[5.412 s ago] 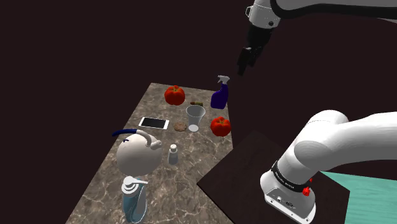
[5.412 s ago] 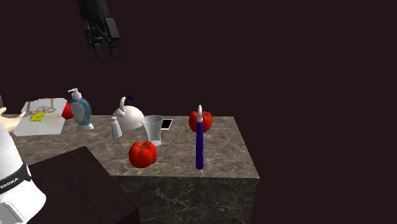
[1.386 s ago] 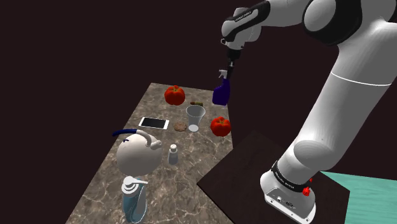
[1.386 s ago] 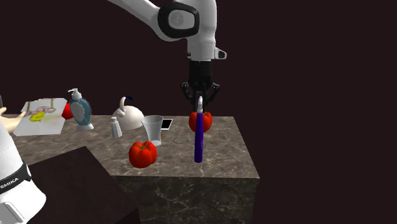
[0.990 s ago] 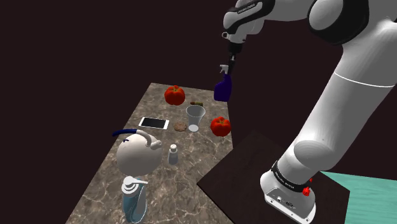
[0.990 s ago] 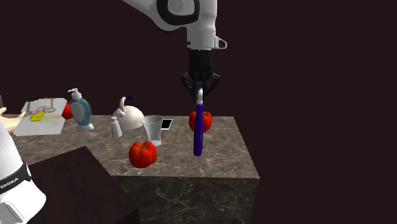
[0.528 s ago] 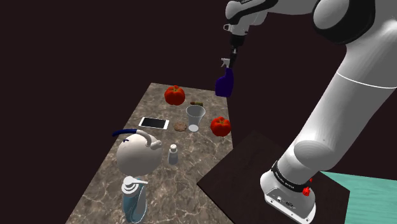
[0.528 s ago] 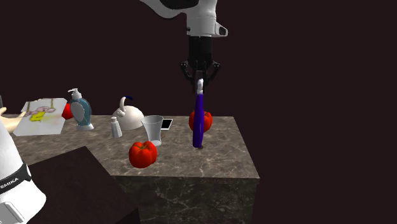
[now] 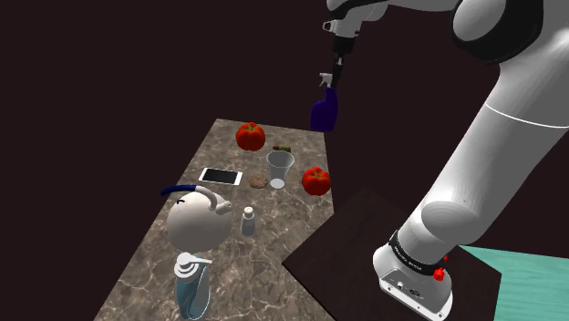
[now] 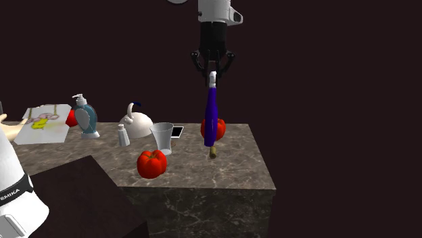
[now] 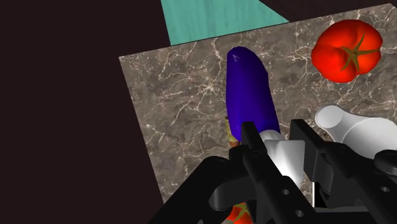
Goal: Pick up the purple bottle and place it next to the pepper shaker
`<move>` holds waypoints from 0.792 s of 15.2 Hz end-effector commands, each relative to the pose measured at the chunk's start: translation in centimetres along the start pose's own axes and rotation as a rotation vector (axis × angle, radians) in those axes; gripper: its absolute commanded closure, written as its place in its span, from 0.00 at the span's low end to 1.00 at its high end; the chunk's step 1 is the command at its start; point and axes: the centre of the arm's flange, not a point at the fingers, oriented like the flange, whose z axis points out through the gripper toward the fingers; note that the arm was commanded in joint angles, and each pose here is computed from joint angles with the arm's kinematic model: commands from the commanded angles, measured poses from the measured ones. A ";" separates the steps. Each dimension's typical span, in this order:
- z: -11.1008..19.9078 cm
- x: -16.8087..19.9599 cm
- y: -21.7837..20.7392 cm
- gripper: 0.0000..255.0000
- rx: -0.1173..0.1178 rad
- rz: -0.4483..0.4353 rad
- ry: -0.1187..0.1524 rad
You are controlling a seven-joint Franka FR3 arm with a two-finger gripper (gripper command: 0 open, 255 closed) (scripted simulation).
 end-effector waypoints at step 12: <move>-6.9 -0.1 -0.2 1.00 0.000 0.000 0.000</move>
